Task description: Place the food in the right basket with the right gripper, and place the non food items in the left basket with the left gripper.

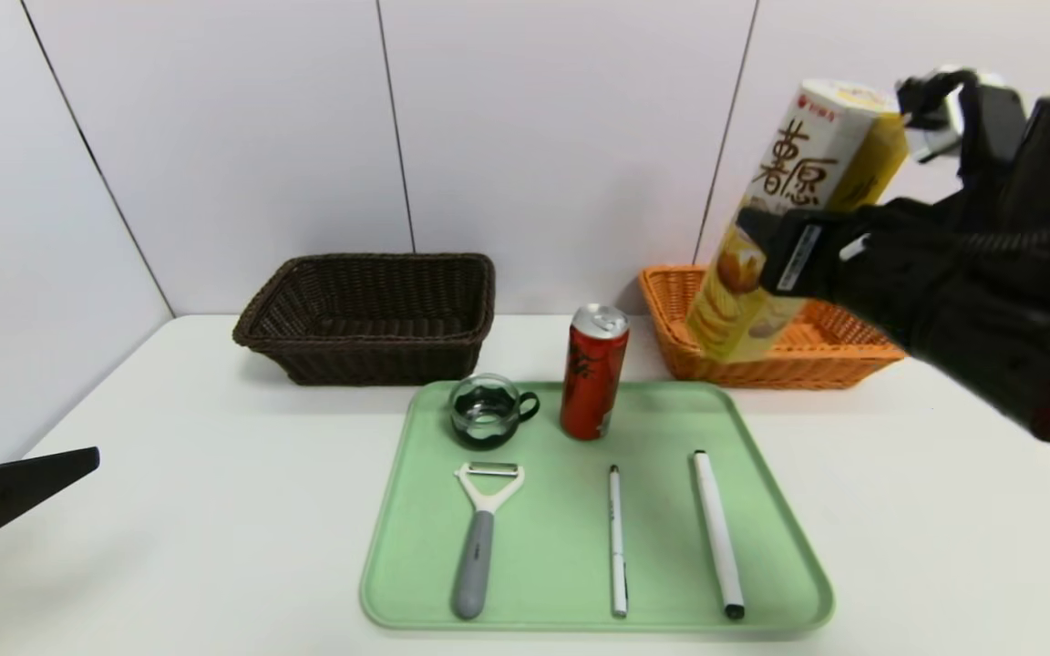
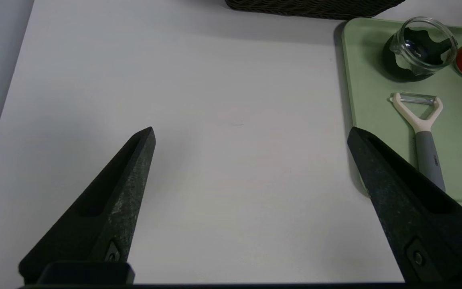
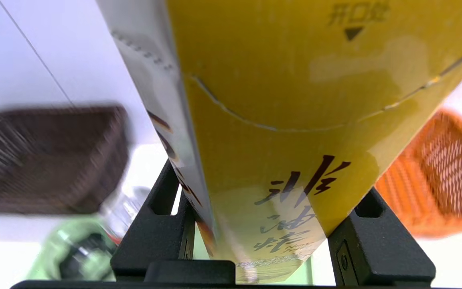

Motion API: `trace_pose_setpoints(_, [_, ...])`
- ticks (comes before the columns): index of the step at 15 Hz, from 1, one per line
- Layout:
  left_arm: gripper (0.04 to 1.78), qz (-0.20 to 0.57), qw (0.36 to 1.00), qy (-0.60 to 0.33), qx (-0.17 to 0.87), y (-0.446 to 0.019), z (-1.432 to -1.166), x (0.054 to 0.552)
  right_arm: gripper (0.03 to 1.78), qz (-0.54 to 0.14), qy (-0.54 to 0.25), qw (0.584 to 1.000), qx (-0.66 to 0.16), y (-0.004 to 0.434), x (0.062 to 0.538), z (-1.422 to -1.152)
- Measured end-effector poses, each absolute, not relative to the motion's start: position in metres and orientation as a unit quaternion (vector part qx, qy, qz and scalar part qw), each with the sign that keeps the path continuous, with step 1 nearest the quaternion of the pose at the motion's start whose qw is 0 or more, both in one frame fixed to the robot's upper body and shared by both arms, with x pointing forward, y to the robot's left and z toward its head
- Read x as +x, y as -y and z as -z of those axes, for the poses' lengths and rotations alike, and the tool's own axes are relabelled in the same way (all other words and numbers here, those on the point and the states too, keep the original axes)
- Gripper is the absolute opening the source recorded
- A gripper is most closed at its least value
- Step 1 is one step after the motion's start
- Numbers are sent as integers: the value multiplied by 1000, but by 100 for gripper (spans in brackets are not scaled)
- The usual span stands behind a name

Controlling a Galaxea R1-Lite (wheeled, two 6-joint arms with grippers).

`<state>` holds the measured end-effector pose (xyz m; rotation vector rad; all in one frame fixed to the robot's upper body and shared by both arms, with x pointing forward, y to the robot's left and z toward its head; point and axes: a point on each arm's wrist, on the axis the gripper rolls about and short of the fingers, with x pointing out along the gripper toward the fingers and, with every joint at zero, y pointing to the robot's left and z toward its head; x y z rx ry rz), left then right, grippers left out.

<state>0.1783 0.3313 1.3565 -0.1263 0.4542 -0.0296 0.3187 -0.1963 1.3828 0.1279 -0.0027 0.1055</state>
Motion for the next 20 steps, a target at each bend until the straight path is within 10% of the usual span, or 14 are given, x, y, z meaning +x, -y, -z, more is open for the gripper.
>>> trace_pose_setpoints(6, [169, 16, 974, -218, -64, -331, -1358, 176, 87, -40, 10, 997, 62, 233, 359, -1426])
trace_pose_setpoints(20, [169, 15, 973, -220, -64, -331, -1353, 174, 87, 84, -18, 995, 51, 333, 475, -1341])
